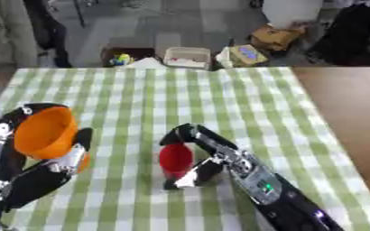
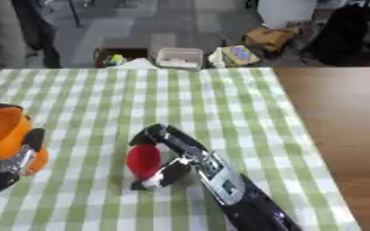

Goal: Pour the contents of one cup into another cup.

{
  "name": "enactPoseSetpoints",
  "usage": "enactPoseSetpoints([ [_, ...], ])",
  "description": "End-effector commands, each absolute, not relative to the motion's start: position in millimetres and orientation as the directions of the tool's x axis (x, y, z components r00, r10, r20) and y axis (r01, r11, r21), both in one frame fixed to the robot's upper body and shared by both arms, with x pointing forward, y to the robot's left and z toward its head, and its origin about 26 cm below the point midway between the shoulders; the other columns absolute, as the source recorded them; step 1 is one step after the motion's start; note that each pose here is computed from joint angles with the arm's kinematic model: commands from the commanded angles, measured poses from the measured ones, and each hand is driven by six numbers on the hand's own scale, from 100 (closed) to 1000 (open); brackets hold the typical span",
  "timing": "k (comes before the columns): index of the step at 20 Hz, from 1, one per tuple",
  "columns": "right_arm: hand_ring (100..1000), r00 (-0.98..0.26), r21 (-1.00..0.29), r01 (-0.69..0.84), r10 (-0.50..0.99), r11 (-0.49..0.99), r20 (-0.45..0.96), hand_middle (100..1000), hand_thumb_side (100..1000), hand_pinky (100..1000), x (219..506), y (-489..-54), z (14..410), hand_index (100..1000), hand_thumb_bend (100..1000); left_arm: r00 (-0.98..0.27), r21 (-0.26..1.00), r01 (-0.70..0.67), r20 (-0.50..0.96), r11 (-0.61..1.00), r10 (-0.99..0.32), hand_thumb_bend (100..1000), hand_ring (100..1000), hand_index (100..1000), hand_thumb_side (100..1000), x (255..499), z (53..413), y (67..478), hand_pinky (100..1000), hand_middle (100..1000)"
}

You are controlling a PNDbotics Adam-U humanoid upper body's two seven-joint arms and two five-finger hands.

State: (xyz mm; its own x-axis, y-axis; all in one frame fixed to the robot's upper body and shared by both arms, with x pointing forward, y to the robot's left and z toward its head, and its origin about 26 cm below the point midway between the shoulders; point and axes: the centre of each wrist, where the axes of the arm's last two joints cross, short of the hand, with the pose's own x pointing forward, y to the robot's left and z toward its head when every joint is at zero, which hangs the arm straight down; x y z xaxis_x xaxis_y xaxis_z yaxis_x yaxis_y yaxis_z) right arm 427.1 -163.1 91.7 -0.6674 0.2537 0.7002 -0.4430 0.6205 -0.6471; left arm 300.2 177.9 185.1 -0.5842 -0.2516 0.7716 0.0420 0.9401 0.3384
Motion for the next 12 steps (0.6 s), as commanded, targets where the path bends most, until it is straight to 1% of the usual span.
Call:
enactPoseSetpoints([
  [1,578,-0.662,-0.616,-0.439,0.228,0.654,0.714,555,183,588,429.1,-161.0,96.3,718,710,-0.610,0.338,0.041,0.754,0.940,-0.244,100,679,616,103,298.0,194.8,177.0,100,402],
  [5,562,-0.651,-0.596,-0.427,0.227,0.680,0.725,526,135,578,427.8,-159.3,90.8,693,690,-0.615,0.336,0.046,0.752,0.941,-0.239,100,680,616,104,297.1,196.7,175.8,100,403],
  [7,535,-0.647,-0.591,-0.417,0.232,0.690,0.727,502,103,564,427.5,-159.2,88.5,670,664,-0.615,0.336,0.047,0.751,0.941,-0.238,100,680,616,104,296.6,197.3,175.8,100,403],
  [12,434,-0.641,-0.587,-0.390,0.249,0.709,0.726,399,100,522,427.3,-160.8,87.4,572,582,-0.617,0.334,0.047,0.750,0.941,-0.236,100,681,616,104,295.9,198.9,175.7,100,403],
])
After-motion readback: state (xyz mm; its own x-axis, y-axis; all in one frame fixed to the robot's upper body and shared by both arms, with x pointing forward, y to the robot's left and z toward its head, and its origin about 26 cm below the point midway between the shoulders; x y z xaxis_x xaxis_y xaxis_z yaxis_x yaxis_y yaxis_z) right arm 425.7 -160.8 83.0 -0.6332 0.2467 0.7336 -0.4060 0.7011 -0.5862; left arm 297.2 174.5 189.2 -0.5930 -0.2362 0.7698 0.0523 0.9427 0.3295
